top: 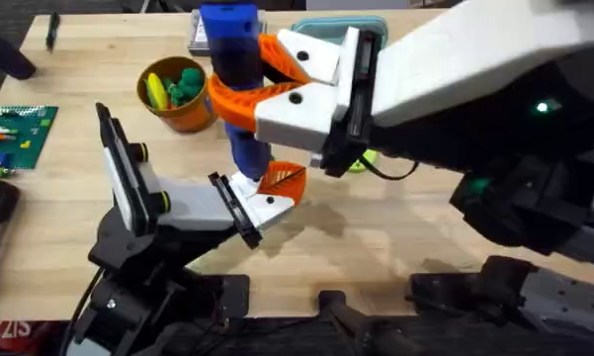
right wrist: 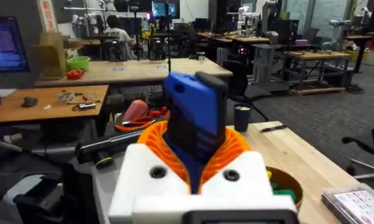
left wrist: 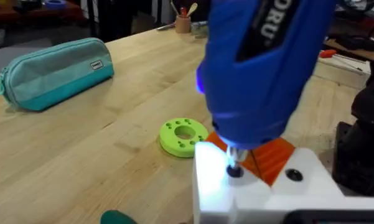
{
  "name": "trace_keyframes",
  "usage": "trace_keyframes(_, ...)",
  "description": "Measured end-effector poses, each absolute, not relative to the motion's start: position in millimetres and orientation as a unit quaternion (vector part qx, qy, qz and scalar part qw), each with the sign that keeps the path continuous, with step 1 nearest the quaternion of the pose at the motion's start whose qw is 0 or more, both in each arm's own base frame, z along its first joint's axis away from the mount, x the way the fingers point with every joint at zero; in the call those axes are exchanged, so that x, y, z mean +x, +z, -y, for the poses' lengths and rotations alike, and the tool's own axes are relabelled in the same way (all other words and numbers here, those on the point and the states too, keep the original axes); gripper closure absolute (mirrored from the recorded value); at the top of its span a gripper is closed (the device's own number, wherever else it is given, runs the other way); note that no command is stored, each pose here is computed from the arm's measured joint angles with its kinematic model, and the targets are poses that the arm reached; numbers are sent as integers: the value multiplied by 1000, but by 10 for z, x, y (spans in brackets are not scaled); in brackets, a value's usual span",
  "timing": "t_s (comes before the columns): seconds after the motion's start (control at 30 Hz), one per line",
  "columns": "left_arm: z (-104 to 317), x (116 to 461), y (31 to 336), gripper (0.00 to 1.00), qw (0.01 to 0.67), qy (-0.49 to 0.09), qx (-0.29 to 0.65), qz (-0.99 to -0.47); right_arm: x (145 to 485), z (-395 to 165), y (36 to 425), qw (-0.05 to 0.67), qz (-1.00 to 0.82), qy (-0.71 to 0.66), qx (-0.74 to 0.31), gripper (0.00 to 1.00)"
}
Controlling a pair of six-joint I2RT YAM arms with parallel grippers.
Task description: Pick up the gripper from the table and insert it into the empty holder that is missing its gripper. Then pick up a screw, insert it into the mounting hole, and use the screwdriver to tighten it. Finally, clean up the table by picking up the vegetable and placing it into the bucket.
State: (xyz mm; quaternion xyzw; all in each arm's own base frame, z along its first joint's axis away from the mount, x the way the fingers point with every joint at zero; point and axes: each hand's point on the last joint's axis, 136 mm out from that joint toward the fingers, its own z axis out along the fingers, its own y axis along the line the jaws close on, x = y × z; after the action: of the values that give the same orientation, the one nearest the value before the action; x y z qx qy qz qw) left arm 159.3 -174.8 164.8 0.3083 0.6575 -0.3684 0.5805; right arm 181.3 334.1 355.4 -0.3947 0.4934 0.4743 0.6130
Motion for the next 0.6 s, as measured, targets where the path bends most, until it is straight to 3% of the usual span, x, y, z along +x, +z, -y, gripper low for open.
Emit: trace_keyframes(0.6, 1748, 1593, 1648, 992, 581, -368, 308, -657, 1757, -3270, 3865, 656, -438, 482, -381, 953)
